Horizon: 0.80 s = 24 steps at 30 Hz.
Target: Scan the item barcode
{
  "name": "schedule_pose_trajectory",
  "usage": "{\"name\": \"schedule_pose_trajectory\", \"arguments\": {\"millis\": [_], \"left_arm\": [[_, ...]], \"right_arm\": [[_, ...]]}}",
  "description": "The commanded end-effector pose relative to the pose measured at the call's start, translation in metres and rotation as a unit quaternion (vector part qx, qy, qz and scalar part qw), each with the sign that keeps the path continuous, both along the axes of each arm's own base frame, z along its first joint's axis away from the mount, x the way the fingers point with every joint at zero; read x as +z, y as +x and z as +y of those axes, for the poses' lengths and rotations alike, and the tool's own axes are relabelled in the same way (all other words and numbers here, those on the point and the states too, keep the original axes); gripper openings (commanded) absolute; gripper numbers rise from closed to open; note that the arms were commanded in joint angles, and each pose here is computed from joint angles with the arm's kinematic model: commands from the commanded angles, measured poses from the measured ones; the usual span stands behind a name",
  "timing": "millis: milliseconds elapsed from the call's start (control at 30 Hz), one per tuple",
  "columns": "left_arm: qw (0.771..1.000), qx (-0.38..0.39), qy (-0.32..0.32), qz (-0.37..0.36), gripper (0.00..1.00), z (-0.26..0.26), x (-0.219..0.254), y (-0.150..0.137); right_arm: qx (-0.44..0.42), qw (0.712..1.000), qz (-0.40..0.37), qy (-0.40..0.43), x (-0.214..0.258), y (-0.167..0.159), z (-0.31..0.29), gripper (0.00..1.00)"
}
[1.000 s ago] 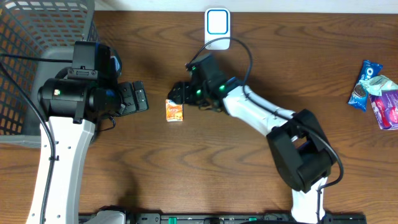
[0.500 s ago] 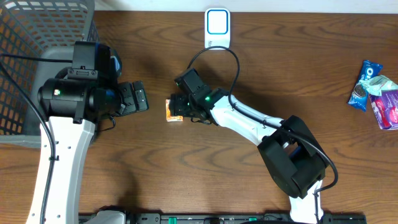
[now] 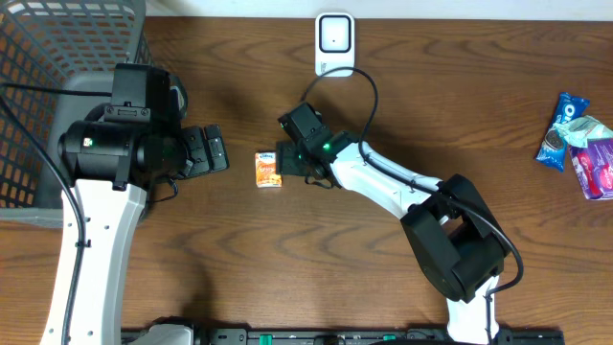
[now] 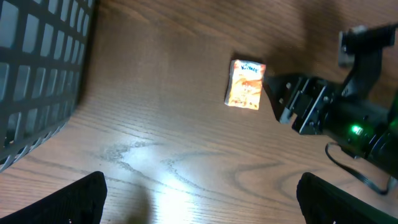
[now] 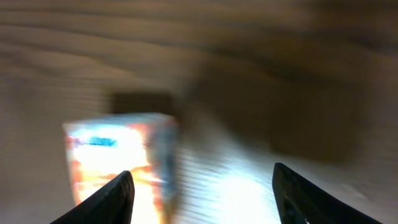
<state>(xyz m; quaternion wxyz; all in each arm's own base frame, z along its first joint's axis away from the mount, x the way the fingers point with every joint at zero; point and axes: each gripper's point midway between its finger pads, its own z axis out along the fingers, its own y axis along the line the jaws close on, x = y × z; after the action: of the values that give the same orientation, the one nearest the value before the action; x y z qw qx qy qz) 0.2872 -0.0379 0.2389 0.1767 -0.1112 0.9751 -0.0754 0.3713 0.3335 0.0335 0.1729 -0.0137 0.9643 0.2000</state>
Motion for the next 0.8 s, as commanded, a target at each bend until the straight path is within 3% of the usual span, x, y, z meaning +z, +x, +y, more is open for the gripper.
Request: {"name": "schedule_pose_trajectory", "arguments": {"millis": [0, 267, 467, 767], "left_arm": [[1.000, -0.004, 0.004, -0.010, 0.98, 0.002, 0.007, 0.002], [1.000, -0.004, 0.004, -0.010, 0.98, 0.002, 0.007, 0.002], [1.000, -0.004, 0.004, -0.010, 0.98, 0.002, 0.007, 0.002], [1.000, -0.004, 0.004, -0.010, 0.98, 0.002, 0.007, 0.002]], "right_arm": [[0.095, 0.995, -0.010, 0.043, 0.009, -0.014, 0.031, 0.68], [0.094, 0.995, -0.036, 0.016, 0.008, -0.018, 0.038, 0.72], [0.101, 0.994, -0.044, -0.002, 0.005, -0.028, 0.045, 0.63], [0.088, 0.993, -0.048, -0.061, -0.017, -0.030, 0.034, 0.63]]}}
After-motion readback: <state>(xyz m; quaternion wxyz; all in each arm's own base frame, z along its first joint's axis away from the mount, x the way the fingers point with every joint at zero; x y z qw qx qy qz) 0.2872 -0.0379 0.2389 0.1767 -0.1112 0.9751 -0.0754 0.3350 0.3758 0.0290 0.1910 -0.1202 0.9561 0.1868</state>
